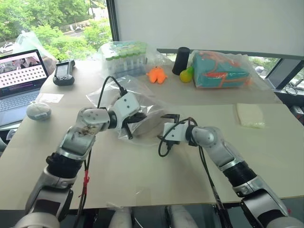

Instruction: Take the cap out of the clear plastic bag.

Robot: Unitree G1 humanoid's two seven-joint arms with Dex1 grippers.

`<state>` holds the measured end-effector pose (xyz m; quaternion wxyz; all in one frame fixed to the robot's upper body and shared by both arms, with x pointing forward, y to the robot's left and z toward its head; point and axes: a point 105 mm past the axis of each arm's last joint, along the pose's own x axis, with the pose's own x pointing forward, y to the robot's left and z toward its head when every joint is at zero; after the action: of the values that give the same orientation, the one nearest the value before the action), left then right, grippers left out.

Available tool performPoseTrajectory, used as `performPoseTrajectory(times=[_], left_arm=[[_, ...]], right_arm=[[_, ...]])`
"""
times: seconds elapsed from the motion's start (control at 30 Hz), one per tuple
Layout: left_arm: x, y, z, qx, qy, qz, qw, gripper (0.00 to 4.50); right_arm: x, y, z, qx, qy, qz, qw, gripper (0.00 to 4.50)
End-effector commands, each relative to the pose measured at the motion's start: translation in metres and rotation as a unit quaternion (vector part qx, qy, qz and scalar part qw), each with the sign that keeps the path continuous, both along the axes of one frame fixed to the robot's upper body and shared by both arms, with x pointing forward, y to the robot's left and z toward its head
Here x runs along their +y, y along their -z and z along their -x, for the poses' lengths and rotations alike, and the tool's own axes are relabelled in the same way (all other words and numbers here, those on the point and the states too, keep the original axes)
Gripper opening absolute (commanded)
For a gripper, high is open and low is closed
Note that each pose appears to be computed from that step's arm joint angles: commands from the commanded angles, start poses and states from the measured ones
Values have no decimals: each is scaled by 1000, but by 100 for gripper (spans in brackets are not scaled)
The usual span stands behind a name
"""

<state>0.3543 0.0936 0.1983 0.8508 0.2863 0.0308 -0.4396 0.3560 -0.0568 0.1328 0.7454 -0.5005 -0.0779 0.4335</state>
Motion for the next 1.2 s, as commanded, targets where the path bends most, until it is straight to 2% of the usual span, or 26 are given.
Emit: performPoseTrajectory(times=[0.03,0.17,0.37,0.7,0.73,1.03,1.2], left_arm=[[1,-32,-3,-54,-2,18,998,1],[-3,-48,0,-62,8,41,997,1],[-3,-48,1,-61,9,43,997,1],[-4,-47,2,-59,9,46,997,1],[-4,-47,2,-59,9,46,997,0],[-4,-44,2,-56,8,42,997,0],[-3,-38,3,-52,9,30,998,0]], right_arm=[[-1,-18,-1,-30,3,-18,999,450],[2,-17,-2,-40,2,-11,999,450],[-2,-11,-14,-89,23,45,995,450],[15,-18,-18,-110,23,18,994,450],[18,-20,-17,-111,19,9,994,396],[27,-20,-8,-100,3,-12,995,103],[30,-33,-5,-105,-1,-38,994,103]])
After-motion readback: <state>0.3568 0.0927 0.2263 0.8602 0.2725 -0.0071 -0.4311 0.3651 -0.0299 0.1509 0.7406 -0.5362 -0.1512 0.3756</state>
